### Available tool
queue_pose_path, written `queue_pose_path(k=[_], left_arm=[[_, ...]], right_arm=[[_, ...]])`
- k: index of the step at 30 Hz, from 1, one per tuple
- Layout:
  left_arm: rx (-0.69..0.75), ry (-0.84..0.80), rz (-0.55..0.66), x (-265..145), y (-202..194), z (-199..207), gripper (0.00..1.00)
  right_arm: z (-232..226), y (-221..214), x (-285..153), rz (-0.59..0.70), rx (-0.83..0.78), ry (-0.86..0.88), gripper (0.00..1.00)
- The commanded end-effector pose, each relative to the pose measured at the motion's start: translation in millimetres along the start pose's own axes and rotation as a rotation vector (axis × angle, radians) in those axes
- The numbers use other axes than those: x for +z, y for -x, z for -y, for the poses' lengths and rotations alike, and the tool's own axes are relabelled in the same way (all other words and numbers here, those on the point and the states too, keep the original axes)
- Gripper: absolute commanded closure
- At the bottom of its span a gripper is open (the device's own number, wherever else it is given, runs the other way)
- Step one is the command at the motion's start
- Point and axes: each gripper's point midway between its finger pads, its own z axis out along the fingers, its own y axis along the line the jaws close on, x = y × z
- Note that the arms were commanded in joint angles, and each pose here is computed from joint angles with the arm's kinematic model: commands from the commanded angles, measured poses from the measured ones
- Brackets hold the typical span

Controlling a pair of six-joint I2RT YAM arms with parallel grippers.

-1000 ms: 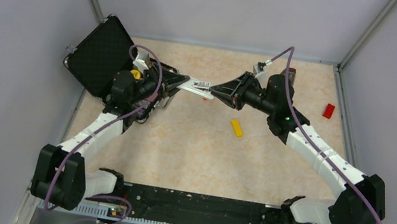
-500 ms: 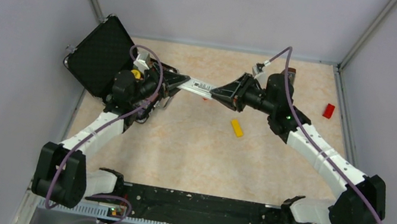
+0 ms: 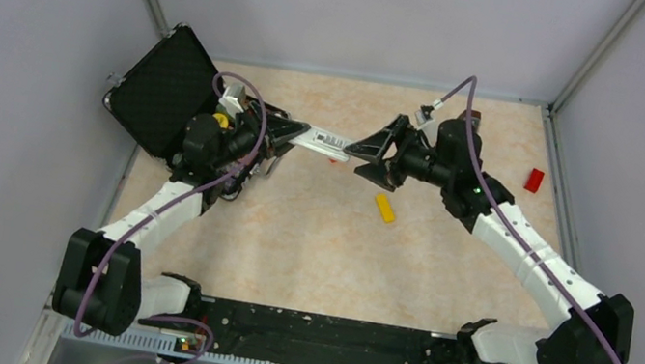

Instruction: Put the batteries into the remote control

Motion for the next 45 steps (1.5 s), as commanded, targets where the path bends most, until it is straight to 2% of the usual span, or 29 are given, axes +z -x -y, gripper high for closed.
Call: queue_pose_path(k=[1, 5, 12, 24, 34, 45], left_arm=[[0.065, -0.108, -0.035, -1, -5, 37, 1.00], [0.069, -0.116, -0.057, -2, -9, 41, 1.00], [0.072, -0.153, -0.086, -3, -13, 51, 1.00], [0.059, -0.217, -0.116, -3, -16, 62, 1.00], [0.054, -0.222, -0.087, -1, -10, 65, 1.00], [0.055, -0.229, -0.077, -2, -9, 72, 1.00]], right_arm=[[-26, 14, -9, 0.057, -0.105, 0.063, 0.27], [-39, 23, -6, 0.098, -0.142, 0.124, 0.23], [-34, 24, 5, 0.074, -0.137, 0.130, 0.25], [-18, 15, 16, 0.013, -0.126, 0.105, 0.44], [-7, 11, 22, 0.021, -0.151, 0.068, 0.47], [15, 7, 25, 0.013, -0.269, -0.007, 0.66]])
